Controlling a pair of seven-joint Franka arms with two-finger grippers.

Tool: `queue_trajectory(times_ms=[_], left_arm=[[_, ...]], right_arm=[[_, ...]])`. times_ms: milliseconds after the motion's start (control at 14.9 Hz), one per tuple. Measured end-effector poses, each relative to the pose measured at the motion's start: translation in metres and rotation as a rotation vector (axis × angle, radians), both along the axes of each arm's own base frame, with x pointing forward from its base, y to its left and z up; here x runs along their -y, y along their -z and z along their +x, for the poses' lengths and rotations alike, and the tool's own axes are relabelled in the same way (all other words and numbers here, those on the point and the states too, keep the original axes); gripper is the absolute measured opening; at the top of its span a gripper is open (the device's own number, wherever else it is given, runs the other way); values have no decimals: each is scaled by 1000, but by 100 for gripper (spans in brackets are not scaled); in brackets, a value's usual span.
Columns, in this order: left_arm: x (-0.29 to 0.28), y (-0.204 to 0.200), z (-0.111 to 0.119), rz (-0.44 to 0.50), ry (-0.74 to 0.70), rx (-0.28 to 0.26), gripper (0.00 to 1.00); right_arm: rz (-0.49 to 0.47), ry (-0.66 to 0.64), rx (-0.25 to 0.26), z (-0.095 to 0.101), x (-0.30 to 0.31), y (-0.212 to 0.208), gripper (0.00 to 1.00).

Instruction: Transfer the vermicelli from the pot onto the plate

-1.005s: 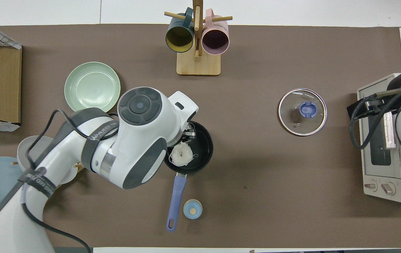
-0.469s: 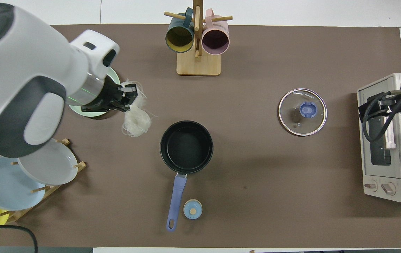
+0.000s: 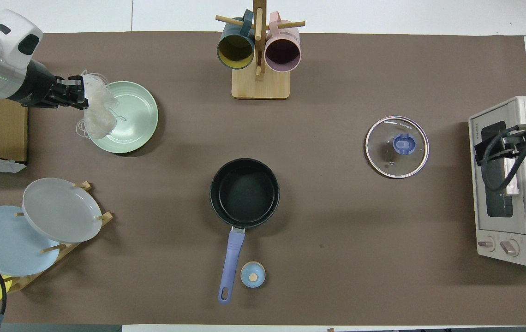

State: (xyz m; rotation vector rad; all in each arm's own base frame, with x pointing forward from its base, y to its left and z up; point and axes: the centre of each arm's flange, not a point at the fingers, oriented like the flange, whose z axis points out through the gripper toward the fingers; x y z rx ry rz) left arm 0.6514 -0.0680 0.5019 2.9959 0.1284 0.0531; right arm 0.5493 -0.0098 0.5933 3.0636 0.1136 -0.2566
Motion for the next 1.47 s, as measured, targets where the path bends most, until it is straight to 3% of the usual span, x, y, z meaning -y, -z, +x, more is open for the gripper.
queue_trajectory(times_ms=[201, 402, 1139, 1206, 1474], left_arm=[[-11, 55, 23, 23, 73, 17, 6], [-11, 97, 25, 27, 122, 15, 6], [-9, 153, 21, 76, 206, 71, 6], [-9, 152, 21, 76, 207, 71, 11], [-9, 130, 18, 77, 214, 50, 52]], right_arm=[[0, 0, 18, 2, 0, -2, 100], [0, 1, 20, 2, 1, -2, 100], [49, 38, 32, 2, 15, -4, 100], [50, 33, 34, 1, 13, -5, 100], [50, 26, 42, -1, 9, -10, 100]])
